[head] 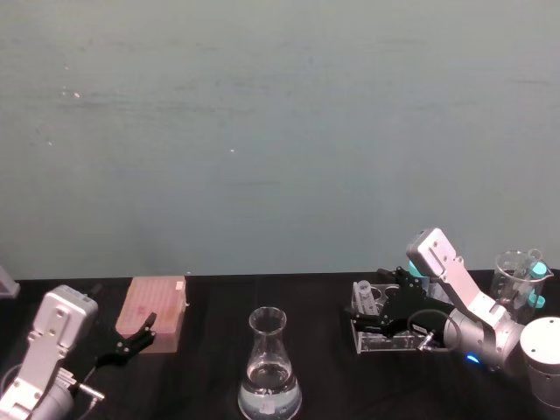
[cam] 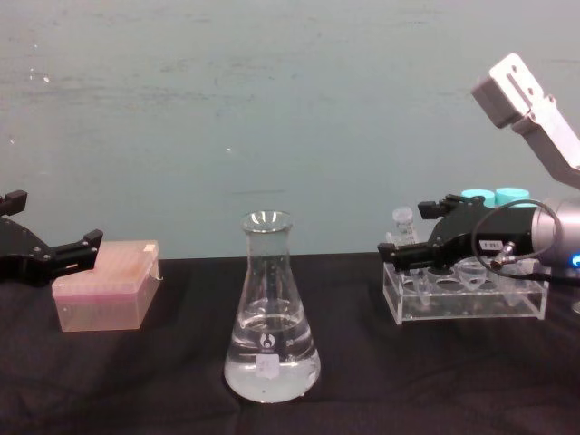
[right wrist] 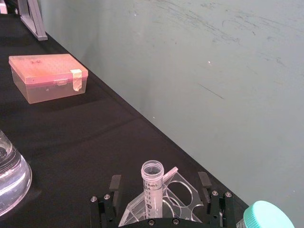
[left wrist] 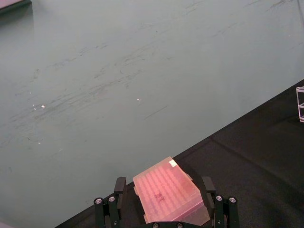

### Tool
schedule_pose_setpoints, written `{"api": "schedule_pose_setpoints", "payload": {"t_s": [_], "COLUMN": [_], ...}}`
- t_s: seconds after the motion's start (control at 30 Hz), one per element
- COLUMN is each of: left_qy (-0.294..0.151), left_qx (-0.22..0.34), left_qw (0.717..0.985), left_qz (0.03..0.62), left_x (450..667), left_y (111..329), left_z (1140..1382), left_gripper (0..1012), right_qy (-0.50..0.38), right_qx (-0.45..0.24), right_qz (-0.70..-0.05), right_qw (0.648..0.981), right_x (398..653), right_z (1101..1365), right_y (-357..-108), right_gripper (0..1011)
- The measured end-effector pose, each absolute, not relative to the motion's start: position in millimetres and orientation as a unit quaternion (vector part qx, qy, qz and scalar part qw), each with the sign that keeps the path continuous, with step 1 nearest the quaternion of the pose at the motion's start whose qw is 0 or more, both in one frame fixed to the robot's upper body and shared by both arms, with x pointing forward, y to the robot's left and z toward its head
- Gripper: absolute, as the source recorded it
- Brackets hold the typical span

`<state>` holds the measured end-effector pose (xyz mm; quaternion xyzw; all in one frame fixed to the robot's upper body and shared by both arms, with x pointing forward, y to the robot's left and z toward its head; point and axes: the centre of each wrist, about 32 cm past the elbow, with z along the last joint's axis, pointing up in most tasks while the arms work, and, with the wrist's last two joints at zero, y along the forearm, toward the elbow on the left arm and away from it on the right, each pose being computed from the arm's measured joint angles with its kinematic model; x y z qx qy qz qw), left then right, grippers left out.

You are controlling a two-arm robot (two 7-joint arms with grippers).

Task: Pour the liquid from the test tube into the beaker using one hand.

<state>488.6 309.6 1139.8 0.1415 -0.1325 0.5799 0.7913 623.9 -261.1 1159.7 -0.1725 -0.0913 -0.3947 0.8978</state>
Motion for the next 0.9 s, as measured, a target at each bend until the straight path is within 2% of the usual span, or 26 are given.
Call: {"api": "schedule_pose_setpoints", "payload": {"t_s": [0.77,0.9], "left_qy": [-0.132,-0.132], "left_qx": [0.141,0.141], "left_qw": [0.791,0.791], "left_qz": [0.58,0.58], "left_x": [488.6,488.6], "left_y": [309.7,309.7], "left_z": [1139.8,1139.8], "left_gripper": [1000,1000], "right_qy": [-0.091,-0.091], "right_qx": [-0.173,-0.173], "right_qz": [-0.394,-0.394], "right_qw": [0.898,0.898], "right_x": [623.5,623.5], "right_z": [1159.4,1159.4], "right_y": [-261.1,-261.1], "right_gripper": [1003,965]}}
